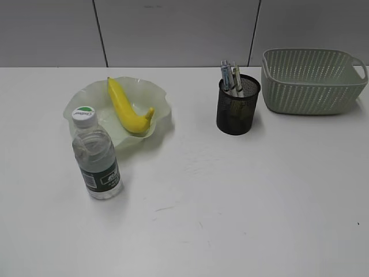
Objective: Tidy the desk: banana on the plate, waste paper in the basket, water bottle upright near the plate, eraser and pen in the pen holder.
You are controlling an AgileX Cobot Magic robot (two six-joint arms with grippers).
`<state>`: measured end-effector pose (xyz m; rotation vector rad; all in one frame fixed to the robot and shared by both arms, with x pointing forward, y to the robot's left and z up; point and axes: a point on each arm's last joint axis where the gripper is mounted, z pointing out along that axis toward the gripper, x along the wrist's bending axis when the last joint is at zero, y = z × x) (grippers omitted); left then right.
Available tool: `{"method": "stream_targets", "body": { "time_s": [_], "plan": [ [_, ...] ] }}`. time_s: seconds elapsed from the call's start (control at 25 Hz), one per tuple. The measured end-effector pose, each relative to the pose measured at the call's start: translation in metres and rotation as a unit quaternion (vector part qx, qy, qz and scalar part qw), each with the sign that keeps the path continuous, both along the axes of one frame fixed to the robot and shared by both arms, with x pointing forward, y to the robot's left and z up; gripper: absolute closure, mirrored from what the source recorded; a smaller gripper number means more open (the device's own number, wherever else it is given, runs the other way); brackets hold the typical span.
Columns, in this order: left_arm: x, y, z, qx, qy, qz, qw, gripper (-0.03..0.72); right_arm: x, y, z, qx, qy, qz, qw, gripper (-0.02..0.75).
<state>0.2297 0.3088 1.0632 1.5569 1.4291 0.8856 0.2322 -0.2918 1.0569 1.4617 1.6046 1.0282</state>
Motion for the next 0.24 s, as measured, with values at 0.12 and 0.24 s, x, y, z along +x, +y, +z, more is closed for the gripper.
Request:
{"method": "stream_targets", "body": {
  "time_s": [0.12,0.24],
  "plan": [
    [0.0000,0.0000,0.0000,0.000,0.000,0.000,1.000,0.478,0.0000,0.0001,0.0000,0.000,0.000,0.000,1.000,0.448],
    [0.0000,0.0000,0.0000,0.000,0.000,0.000,1.000,0.478,0.0000,0.0001,0.0000,0.000,0.000,0.000,1.000,0.448]
  ]
}}
